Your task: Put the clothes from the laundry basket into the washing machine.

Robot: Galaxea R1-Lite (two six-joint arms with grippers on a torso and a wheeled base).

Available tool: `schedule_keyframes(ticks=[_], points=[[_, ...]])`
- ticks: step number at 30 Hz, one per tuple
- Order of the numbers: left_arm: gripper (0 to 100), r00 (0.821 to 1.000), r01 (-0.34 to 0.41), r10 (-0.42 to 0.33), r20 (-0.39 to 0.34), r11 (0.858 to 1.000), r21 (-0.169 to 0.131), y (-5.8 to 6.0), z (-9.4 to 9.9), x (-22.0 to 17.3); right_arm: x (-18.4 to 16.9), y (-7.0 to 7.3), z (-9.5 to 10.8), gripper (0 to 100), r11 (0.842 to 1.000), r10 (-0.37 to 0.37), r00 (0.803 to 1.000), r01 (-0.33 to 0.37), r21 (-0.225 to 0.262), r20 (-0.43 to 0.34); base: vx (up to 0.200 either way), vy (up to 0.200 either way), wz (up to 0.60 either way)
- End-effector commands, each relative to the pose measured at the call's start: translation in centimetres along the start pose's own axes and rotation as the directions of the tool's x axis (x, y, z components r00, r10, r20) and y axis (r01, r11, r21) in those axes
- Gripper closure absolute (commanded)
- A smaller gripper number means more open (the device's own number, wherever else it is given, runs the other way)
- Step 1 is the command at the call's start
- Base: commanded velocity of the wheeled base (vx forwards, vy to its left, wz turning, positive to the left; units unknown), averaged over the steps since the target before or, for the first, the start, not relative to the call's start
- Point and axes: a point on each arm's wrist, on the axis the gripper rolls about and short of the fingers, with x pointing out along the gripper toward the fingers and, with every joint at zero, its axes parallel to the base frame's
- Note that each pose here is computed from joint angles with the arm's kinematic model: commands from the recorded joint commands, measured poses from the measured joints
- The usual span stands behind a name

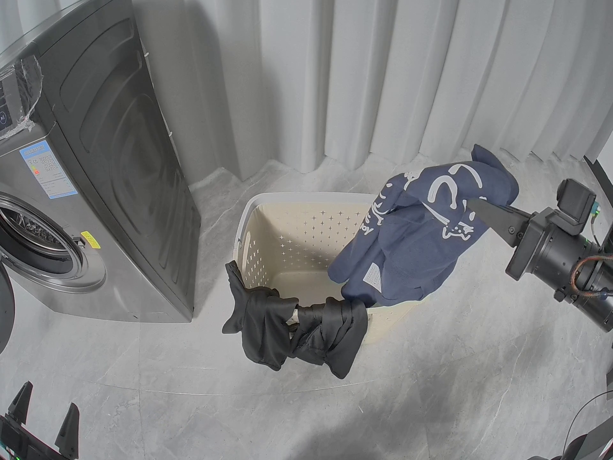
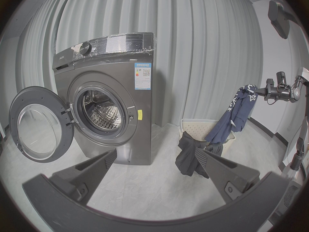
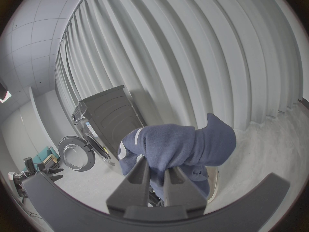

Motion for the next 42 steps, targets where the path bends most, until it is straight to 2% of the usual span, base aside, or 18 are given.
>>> schedule_keyframes(ticks=[1,12,42], points=[[0,1.0,-0.001,0.001,-0.004,1.0,-0.001,0.02,-0.47,0.03,-0.83,0.42,0.83,100,1.0,0.027,0.999,-0.027,-0.002,0.037,-0.2,0.0,0.0],[0,1.0,0.001,-0.001,-0.004,1.0,0.002,0.03,-0.47,0.03,-1.02,1.07,1.47,100,0.996,0.086,0.993,-0.087,0.0,0.078,-0.036,0.0,0.0],[0,1.0,0.001,-0.001,-0.006,1.0,0.001,0.03,-0.49,0.03,-0.5,1.04,1.35,100,0.997,0.079,0.994,-0.08,0.007,0.074,0.0,0.2,0.0]])
